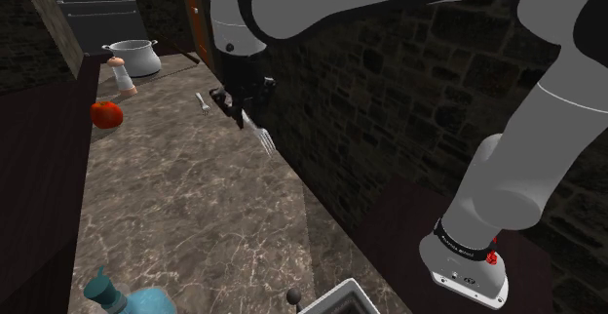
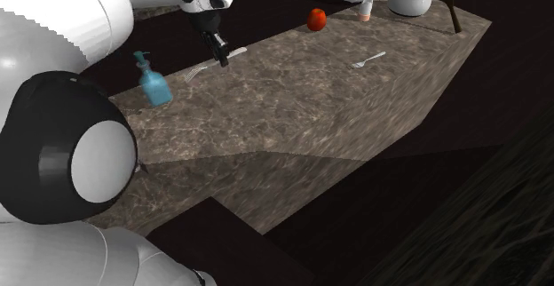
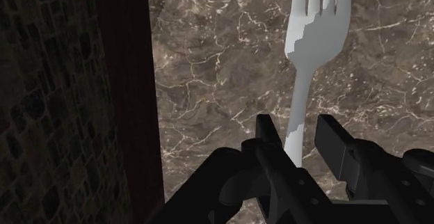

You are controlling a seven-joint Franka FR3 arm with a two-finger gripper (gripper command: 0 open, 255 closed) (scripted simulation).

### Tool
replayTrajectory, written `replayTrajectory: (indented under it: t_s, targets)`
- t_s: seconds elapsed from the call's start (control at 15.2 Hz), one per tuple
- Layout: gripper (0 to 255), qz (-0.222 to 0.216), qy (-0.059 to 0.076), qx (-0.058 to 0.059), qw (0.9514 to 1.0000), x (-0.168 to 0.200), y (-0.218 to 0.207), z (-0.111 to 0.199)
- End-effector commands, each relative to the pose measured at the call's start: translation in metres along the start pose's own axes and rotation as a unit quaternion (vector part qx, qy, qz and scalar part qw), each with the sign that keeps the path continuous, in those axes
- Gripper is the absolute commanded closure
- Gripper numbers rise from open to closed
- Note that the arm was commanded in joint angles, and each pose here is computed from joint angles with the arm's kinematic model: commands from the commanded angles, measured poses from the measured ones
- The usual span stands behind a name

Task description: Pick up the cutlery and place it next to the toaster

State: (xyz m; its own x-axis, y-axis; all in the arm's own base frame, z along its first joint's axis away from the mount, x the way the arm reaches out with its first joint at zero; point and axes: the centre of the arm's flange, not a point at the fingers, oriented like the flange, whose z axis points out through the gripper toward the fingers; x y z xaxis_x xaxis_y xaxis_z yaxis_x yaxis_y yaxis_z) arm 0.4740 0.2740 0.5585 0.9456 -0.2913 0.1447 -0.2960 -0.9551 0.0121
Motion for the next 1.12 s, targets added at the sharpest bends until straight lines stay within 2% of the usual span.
replayTrajectory:
  t_s: [0.0,1.06]
  targets:
    - [255,0.001,0.0,0.0,1.0,-0.022,-0.015,-0.004]
    - [255,0.001,0.0,0.0,1.0,-0.187,-0.144,-0.031]
